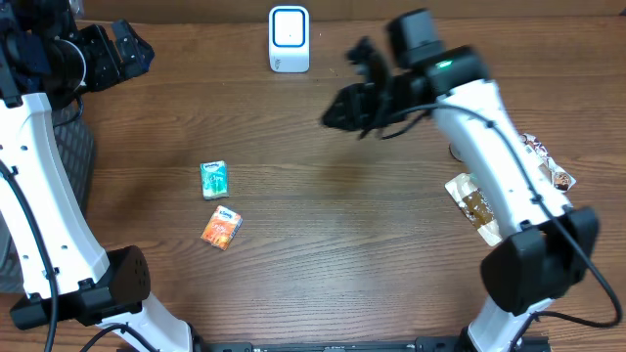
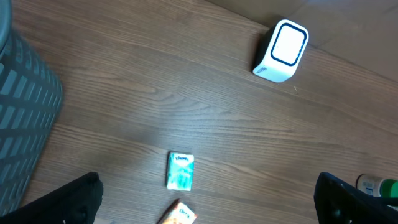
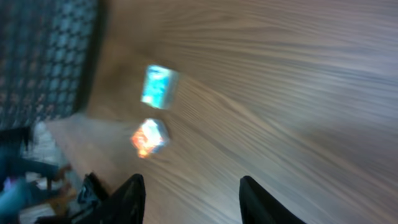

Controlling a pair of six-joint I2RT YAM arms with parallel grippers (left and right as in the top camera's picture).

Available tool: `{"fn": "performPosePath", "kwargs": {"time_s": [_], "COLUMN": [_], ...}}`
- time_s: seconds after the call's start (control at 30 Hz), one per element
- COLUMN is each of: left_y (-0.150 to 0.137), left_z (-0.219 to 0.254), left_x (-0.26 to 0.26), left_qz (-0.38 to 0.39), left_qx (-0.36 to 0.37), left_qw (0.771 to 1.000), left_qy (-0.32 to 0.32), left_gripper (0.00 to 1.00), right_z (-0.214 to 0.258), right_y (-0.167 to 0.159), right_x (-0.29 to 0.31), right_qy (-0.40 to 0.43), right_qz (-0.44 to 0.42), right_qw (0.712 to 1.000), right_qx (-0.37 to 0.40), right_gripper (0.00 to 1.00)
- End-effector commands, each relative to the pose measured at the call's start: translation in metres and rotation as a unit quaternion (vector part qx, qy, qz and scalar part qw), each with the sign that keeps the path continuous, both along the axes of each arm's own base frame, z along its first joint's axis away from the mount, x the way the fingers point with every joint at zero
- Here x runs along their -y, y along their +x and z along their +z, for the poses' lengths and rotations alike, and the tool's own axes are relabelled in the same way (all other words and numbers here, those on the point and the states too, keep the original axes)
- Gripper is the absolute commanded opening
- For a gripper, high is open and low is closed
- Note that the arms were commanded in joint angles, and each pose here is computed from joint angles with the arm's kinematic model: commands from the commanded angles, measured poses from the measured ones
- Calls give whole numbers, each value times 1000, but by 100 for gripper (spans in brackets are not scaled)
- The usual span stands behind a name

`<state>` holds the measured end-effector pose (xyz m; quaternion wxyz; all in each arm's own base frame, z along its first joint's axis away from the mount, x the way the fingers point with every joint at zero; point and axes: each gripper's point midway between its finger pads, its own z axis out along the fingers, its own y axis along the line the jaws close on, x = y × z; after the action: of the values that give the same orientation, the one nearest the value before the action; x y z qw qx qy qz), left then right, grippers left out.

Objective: Scan the item barcode
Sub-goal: 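Move the right gripper left over the orange box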

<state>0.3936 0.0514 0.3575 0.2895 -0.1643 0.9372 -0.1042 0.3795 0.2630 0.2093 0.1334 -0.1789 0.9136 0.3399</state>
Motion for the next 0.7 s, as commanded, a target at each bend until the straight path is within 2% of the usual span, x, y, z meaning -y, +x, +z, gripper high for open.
{"fn": "performPosePath", "kwargs": {"time_s": [0.0, 0.23, 0.33, 0.5, 0.67], "left_y": [-3, -3, -3, -3, -3], "left_z": [7, 7, 7, 7, 7], "left_x": [0, 0, 0, 0, 0], "left_qz": [5, 5, 5, 5, 5], "left_qx": [9, 9, 9, 9, 9], "left_qw": [1000, 1000, 1000, 1000, 1000], "left_qy": [0, 0, 0, 0, 0], "left_gripper": [99, 99, 99, 99, 99], "right_z": [-29, -71, -95, -139, -174], "right_y": [-24, -74, -97, -109, -107], "right_x": [-55, -143, -166, -179, -173], "right_qy": [10, 11, -15, -81, -132], "right_qz": [38, 114, 141, 145, 158], "right_qw": [999, 992, 989, 986, 978], "right_qx": [-37, -56, -53, -27, -8], "right_gripper": [44, 45, 45, 45, 45]}}
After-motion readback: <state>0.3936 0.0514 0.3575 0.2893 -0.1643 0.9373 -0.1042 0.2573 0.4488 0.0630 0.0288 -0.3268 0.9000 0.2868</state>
